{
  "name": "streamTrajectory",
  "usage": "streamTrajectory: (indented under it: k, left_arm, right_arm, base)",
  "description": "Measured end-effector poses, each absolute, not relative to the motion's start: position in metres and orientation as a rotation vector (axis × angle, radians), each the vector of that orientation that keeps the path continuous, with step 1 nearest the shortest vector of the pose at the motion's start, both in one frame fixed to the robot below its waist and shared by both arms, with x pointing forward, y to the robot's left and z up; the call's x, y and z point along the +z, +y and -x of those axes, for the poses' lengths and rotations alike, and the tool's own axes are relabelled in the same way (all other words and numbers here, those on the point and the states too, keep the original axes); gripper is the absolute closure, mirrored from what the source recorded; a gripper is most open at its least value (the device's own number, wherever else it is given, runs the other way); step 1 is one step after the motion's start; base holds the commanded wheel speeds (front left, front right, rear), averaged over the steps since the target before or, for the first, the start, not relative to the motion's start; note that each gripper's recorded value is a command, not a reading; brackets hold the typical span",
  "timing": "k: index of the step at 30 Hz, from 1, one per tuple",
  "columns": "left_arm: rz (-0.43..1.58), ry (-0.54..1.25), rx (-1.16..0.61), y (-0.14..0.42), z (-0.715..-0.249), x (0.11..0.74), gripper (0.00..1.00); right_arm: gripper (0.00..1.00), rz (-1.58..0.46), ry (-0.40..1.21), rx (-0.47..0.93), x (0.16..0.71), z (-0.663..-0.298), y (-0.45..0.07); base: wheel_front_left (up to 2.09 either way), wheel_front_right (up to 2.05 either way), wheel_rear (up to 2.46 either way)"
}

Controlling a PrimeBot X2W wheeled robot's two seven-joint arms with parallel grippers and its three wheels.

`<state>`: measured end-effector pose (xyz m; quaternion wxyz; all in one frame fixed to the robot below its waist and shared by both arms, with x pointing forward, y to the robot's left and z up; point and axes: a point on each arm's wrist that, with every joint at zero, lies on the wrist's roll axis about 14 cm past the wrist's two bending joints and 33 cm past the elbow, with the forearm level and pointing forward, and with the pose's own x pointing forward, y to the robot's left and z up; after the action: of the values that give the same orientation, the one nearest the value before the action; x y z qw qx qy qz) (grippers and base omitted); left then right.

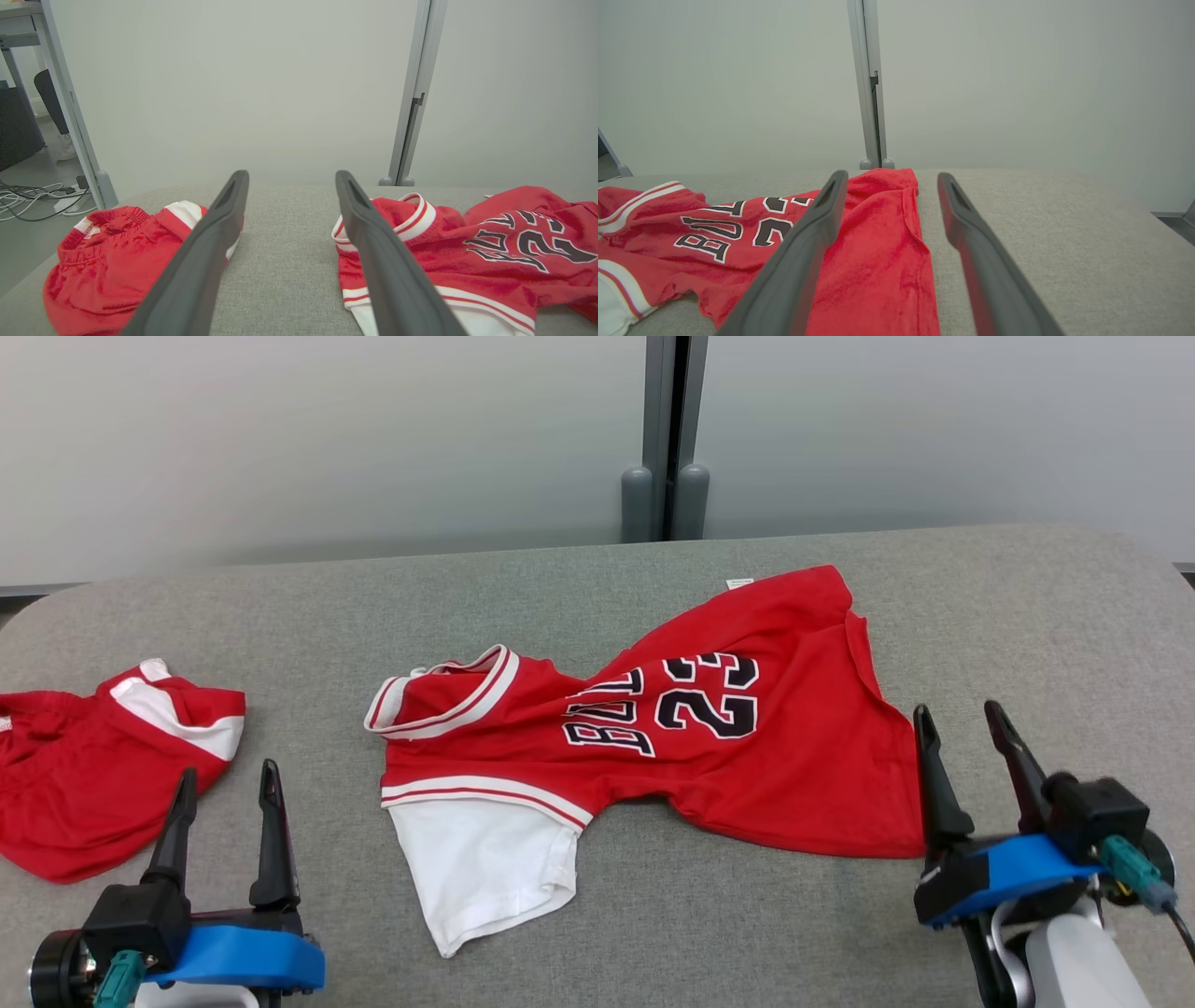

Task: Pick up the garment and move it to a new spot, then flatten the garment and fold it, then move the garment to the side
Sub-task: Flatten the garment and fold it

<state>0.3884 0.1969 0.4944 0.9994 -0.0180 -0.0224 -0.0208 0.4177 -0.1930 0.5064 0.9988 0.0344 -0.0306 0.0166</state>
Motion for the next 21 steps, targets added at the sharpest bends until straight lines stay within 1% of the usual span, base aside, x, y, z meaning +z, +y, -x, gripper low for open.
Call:
streamTrajectory:
  k: [4,10,21]
  left_arm:
    - [0.031,-0.029,-0.038,0.199,-0.385,0.490,0.00]
    - [0.017,-0.019,-0.040,0.202,-0.382,0.488,0.00]
    - [0.012,-0.018,-0.048,0.202,-0.377,0.488,0.00]
  right_arm:
    - [0.00,-0.067,-0.051,0.035,0.501,-0.404,-0.190]
    - [0.00,-0.082,-0.041,0.067,0.500,-0.394,-0.179]
    - [0.00,-0.089,-0.028,0.085,0.501,-0.386,-0.172]
  base:
    - [0.00,0.00,0.00]
    - [0.00,0.00,0.00]
    - [0.00,0.00,0.00]
